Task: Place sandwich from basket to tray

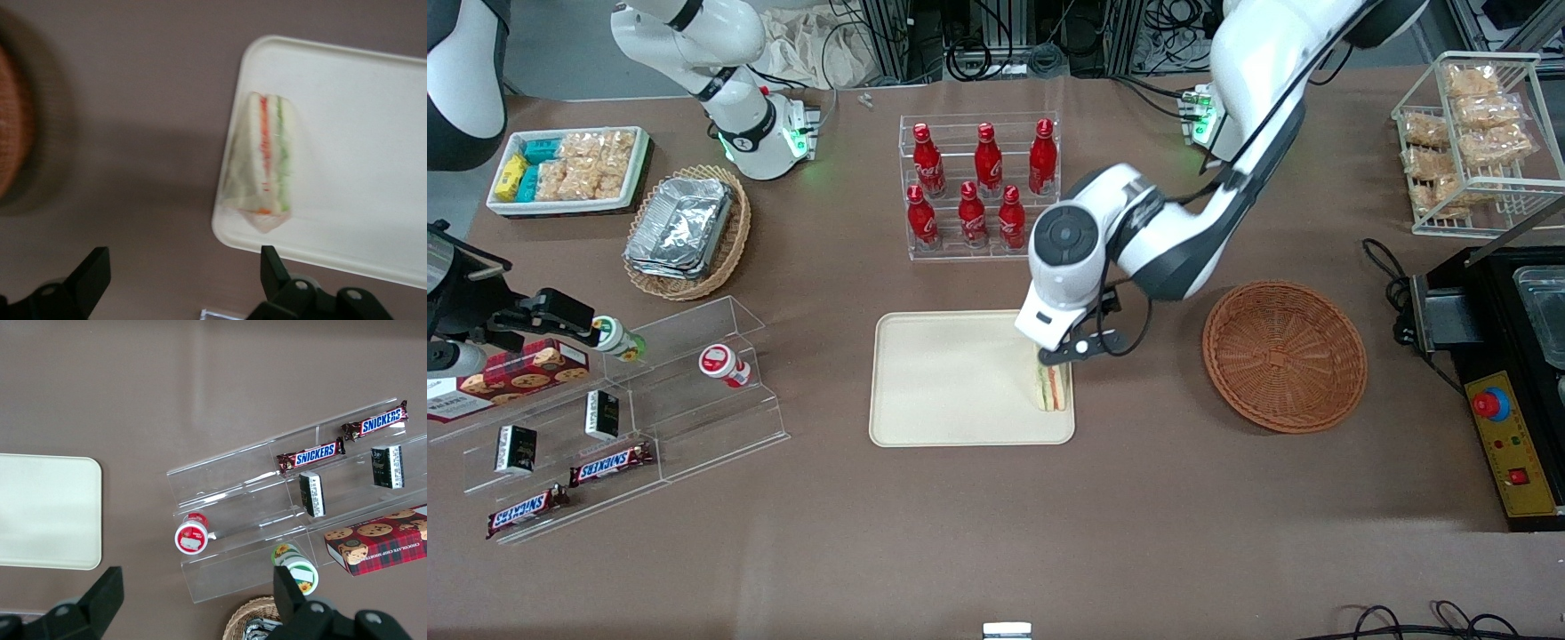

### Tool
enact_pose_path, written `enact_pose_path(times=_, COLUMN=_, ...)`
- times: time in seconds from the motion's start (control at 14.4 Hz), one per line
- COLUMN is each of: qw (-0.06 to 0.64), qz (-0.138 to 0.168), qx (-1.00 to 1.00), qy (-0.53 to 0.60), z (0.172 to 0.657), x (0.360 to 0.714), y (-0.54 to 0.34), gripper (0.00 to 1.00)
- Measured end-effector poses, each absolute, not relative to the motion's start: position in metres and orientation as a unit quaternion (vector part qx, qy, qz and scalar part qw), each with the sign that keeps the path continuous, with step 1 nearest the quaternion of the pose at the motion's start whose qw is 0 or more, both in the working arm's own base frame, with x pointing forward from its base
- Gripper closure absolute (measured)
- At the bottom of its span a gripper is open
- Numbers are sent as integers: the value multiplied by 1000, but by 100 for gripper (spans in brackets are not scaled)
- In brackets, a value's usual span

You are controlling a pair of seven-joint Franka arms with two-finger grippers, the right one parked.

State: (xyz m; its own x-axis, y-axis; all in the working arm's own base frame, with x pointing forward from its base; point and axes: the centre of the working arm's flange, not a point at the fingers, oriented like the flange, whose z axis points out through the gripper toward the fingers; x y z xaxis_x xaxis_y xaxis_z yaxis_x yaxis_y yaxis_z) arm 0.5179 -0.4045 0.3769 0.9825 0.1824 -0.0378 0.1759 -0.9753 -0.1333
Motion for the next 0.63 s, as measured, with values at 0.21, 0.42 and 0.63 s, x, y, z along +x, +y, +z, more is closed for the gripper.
enact_pose_path(times=0.21, qw=89, qz=28, qx=-993, qy=-75, z=423, x=528, y=-342, gripper=0)
enact_pose_path(times=0.42, qw=91, qz=51, qx=-994, qy=-21, z=453, x=548, y=-272, gripper=0)
enact_pose_path(times=0.63, qw=90, qz=83, qx=-991, qy=47, z=477, x=565, y=-194, gripper=0)
